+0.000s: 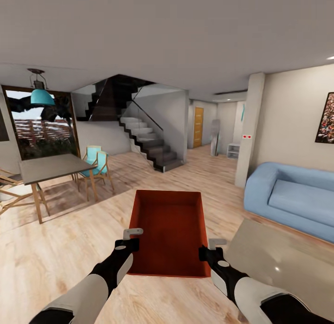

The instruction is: Move the two storage containers from the living room to the garage. In the garage, place one container on the floor and stack the other container on top of it (either order is fine).

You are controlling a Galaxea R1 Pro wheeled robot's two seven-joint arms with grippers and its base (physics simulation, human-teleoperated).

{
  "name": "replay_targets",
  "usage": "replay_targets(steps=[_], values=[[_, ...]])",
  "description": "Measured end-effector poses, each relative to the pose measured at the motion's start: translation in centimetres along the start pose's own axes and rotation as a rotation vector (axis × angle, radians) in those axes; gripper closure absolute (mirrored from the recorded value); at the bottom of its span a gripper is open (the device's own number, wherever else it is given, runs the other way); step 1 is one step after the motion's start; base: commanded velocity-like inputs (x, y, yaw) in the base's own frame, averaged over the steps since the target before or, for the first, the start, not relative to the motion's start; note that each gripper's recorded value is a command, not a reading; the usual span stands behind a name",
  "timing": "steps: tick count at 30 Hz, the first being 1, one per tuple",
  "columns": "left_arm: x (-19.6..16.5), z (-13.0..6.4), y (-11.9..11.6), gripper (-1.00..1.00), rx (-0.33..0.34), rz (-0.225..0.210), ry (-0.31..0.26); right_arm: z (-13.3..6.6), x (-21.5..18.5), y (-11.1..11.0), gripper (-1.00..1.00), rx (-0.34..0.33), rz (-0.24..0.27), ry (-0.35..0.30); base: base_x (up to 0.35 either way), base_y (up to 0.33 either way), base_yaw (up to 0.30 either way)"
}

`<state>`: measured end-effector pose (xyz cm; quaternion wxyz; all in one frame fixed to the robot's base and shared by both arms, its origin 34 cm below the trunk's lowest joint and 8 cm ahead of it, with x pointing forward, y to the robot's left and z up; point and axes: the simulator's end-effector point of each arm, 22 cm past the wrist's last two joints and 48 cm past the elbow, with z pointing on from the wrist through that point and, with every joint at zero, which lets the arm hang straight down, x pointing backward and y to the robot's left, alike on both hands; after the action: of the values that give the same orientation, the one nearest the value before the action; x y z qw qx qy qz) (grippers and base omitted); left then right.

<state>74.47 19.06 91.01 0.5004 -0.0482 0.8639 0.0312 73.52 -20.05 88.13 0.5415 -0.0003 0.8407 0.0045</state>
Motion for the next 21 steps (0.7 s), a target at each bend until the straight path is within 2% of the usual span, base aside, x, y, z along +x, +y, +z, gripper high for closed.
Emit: replay_targets(steps=[21], values=[[0.05, 0.00, -0.01, 1.00, 0.000, 0.000, 0.001, -0.01, 0.05, -0.01, 1.00, 0.000, 0.000, 0.001, 0.321, 0.158, 0.000]])
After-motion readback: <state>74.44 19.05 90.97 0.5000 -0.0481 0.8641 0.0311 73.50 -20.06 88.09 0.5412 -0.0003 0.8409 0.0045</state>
